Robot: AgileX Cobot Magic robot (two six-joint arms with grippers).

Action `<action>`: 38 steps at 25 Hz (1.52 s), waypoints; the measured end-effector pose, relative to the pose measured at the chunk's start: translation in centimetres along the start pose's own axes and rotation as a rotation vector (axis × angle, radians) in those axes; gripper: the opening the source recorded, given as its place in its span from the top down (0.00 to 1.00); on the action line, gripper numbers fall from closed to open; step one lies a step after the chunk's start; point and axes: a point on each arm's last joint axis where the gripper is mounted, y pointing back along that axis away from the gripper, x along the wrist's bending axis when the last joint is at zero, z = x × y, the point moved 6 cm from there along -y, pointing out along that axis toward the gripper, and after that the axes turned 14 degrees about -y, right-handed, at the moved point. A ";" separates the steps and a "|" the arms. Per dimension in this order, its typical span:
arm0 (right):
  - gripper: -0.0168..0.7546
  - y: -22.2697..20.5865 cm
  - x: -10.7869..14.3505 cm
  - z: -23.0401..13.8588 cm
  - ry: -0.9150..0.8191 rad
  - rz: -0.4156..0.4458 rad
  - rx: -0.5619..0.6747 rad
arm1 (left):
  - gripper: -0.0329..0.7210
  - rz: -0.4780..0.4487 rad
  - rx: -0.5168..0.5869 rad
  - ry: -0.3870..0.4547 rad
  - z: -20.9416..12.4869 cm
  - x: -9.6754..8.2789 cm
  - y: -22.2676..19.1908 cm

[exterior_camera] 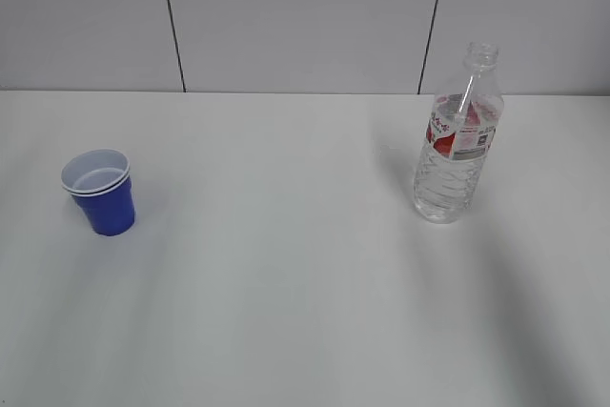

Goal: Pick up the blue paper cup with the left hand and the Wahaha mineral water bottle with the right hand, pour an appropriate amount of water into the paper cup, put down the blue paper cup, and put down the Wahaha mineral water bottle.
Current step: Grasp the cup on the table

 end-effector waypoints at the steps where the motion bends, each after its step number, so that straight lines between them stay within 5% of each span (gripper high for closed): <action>1: 0.22 -0.7 0.3 -0.7 0.013 0.030 0.017 | 0.32 -0.004 0.011 0.001 -0.4 -0.1 -0.4; 7: 0.22 -3.5 1.2 -4.3 0.054 0.121 0.119 | 0.32 -0.070 0.089 0.014 -3.1 -1.8 -2.8; 17: 0.22 -5.3 -0.2 -10.5 0.045 0.066 0.385 | 0.32 -0.244 0.138 0.025 -5.7 -6.6 -4.4; 28: 0.22 -5.3 -1.6 -12.3 0.090 -0.009 0.535 | 0.32 -0.237 0.206 0.049 -9.0 -7.4 -5.9; 38: 0.32 -6.5 -1.1 -13.7 0.062 0.031 0.529 | 0.32 -0.183 0.255 0.069 -14.3 -8.2 -7.5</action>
